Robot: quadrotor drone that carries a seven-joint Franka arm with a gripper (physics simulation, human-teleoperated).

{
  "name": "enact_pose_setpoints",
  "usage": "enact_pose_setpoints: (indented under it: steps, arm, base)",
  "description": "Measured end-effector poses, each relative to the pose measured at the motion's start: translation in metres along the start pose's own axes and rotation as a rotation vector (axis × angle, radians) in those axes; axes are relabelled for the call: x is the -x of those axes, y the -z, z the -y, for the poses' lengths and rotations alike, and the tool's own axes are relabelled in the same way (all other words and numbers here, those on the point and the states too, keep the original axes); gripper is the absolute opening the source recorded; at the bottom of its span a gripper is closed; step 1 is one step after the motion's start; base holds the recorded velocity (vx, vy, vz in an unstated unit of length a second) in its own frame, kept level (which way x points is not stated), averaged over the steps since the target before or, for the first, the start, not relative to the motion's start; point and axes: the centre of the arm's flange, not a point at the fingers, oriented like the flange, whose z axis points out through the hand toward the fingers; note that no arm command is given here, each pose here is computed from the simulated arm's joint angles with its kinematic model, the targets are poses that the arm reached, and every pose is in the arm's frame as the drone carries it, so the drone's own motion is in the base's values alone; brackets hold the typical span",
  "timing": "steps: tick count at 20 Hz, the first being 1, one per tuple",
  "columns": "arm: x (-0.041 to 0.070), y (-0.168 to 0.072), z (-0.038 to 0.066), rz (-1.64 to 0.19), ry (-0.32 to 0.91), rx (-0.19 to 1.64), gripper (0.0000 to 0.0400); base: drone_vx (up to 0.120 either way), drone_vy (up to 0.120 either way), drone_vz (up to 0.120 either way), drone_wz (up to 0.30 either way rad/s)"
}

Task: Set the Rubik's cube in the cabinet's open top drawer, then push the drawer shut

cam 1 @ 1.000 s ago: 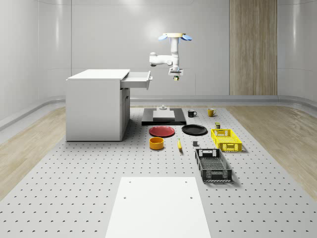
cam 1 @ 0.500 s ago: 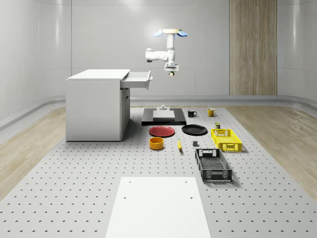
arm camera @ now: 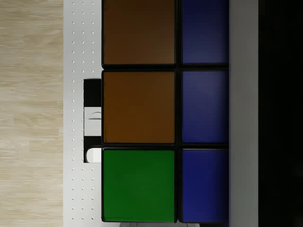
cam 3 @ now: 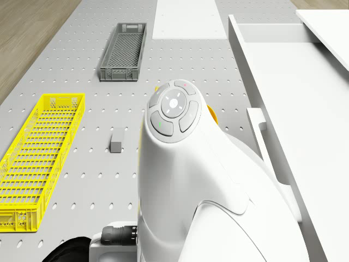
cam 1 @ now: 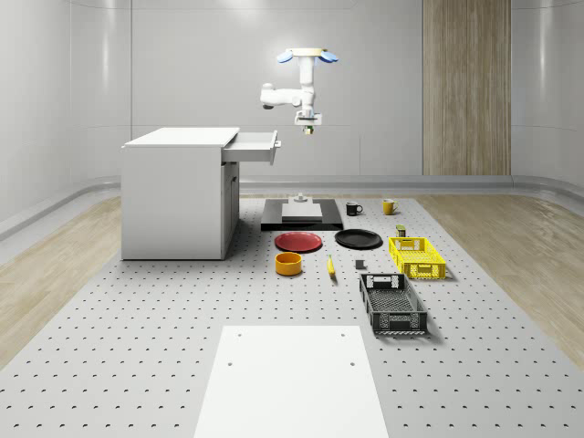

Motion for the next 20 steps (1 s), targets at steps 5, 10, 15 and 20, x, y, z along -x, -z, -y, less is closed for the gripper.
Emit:
enact_pose_setpoints:
  steps: [5,10,15,20]
  arm:
    - [0.0,0.0,0.0,0.0,0.0,0.0,0.0325]
    - [0.0,0.0,0.0,0.0,0.0,0.0,0.0325]
    - [0.0,0.0,0.0,0.0,0.0,0.0,0.0325]
    - [0.0,0.0,0.0,0.0,0.0,0.0,0.0325]
  base:
    - [0.0,-0.12,0.056,0.0]
    - [0.0,-0.12,0.0,0.0]
    - [0.0,-0.12,0.0,0.0]
    - [0.0,-0.12,0.0,0.0]
